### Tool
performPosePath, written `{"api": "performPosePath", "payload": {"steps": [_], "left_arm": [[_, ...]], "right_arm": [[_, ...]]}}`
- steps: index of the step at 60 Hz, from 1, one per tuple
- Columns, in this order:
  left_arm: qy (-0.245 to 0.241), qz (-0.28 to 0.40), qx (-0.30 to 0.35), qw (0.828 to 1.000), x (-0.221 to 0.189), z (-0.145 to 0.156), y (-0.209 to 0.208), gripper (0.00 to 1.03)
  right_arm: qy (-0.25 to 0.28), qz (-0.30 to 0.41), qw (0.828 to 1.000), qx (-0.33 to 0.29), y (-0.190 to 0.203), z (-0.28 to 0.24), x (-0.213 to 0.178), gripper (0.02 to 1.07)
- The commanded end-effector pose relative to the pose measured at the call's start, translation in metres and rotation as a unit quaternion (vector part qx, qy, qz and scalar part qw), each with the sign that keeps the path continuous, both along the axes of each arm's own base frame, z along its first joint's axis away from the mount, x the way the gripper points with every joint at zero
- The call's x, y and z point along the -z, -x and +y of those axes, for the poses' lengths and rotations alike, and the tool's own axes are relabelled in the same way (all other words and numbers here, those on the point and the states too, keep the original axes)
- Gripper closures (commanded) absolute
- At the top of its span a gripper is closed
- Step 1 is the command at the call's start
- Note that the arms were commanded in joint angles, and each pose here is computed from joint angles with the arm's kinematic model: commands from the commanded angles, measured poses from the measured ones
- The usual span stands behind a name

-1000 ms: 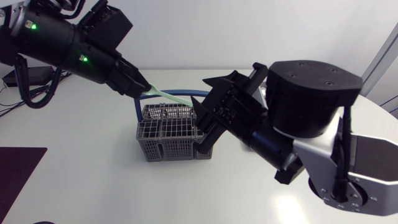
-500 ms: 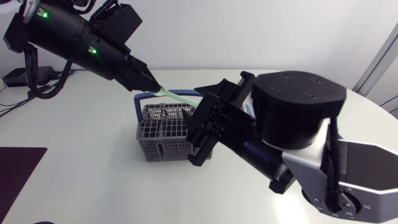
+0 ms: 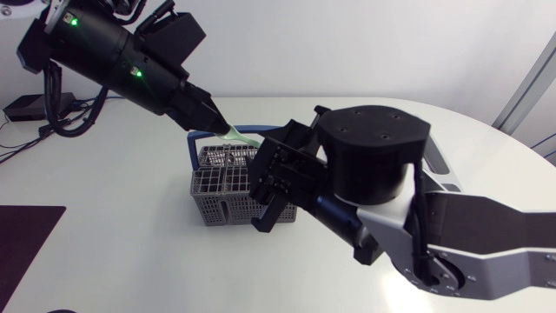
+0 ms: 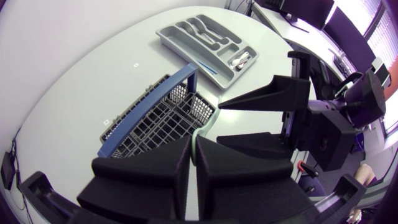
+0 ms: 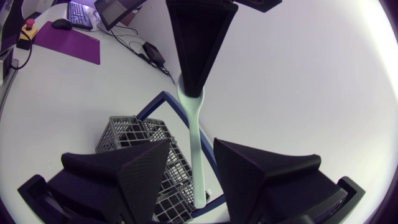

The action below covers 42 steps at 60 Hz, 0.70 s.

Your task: Unload the cutlery basket into the drawer organizer.

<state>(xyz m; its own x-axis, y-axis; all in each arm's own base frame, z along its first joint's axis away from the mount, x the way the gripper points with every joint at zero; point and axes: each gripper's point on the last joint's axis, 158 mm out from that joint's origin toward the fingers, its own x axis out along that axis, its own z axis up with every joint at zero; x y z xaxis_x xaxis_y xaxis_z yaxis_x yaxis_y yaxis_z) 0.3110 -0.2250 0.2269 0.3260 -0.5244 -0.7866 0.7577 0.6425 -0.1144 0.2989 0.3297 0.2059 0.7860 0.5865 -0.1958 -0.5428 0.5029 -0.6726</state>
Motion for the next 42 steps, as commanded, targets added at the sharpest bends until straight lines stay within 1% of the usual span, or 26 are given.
{"api": "performPosePath", "payload": {"steps": [1, 3, 7, 10, 20, 23, 42], "left_arm": [[0.003, 0.009, 0.011, 1.0, 0.0, -0.006, 0.004, 1.0], [0.002, 0.01, 0.013, 1.0, 0.001, -0.007, 0.006, 1.0], [0.001, 0.012, 0.015, 1.0, 0.003, -0.007, 0.007, 1.0], [0.001, 0.012, 0.016, 1.0, 0.003, -0.007, 0.007, 1.0], [0.0, 0.012, 0.015, 1.0, 0.004, -0.006, 0.006, 1.0], [-0.001, 0.011, 0.017, 1.0, 0.005, -0.006, 0.007, 1.0], [-0.005, 0.02, 0.019, 1.0, 0.013, -0.006, 0.01, 1.0]], "right_arm": [[0.0, -0.011, 1.0, -0.001, -0.003, 0.008, -0.006, 0.57], [0.0, -0.011, 1.0, -0.002, -0.003, 0.009, -0.007, 0.57], [0.001, -0.01, 1.0, -0.002, -0.005, 0.01, -0.005, 0.63], [0.0, -0.011, 1.0, -0.002, -0.005, 0.011, -0.005, 0.63], [0.002, -0.012, 1.0, -0.002, -0.006, 0.012, -0.005, 0.83], [0.002, -0.012, 1.0, -0.002, -0.006, 0.012, -0.006, 0.86], [0.005, -0.009, 1.0, -0.002, -0.007, 0.014, -0.004, 0.92]]}}
